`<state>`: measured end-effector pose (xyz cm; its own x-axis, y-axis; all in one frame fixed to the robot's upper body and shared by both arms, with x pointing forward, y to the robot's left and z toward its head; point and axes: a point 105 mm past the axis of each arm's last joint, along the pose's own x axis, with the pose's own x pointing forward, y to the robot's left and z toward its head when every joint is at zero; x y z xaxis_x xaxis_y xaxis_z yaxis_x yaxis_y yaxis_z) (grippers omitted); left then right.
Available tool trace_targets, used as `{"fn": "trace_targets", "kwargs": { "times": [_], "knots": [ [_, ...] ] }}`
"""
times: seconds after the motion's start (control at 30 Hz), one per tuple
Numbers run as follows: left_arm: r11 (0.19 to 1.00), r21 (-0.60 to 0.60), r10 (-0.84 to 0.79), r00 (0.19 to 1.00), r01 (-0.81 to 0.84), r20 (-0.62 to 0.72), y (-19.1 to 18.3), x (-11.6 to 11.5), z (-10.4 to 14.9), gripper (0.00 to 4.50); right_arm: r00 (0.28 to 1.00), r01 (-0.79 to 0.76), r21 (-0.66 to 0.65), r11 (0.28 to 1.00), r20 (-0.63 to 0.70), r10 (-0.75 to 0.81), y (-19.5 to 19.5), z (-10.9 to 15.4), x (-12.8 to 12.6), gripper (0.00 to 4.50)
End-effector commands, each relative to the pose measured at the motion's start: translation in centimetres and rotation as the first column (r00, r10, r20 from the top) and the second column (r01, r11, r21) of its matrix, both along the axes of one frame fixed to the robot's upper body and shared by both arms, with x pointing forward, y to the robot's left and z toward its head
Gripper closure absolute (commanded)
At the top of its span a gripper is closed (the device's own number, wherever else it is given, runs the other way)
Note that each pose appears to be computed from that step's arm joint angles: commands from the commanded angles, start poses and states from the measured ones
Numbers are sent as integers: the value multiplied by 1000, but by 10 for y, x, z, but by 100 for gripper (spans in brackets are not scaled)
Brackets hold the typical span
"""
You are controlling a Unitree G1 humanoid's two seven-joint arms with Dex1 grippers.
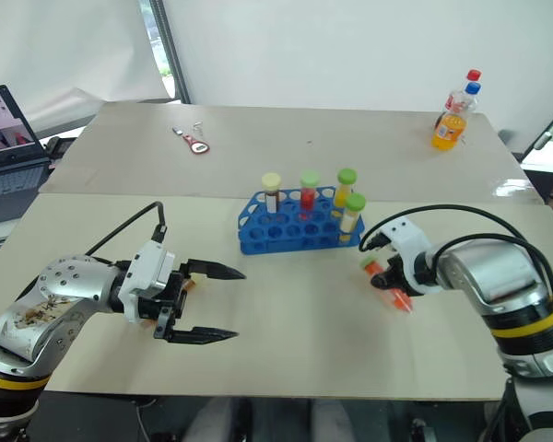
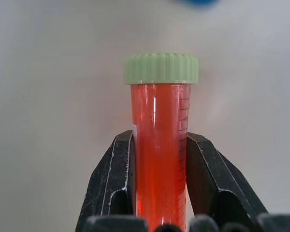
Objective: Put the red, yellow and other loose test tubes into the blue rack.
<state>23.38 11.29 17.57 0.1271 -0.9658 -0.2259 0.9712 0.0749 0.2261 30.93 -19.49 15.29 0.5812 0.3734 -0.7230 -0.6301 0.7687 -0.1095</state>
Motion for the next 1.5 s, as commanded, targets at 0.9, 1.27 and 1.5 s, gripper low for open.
{"fn": "trace_targets", "kwargs": {
  "times": [0.9,1.27,1.5],
  "knots": [
    [984,-114,141,990,-139,9,14,17,19,0,578,-134,490,861,744,-334,105,42,61,347],
    [982,-120,145,989,-144,5,12,16,21,0,567,-119,482,868,751,-339,114,27,63,347],
    [974,-151,172,985,-171,-4,10,19,24,0,521,-50,541,840,731,-440,110,21,67,347]
  ]
}}
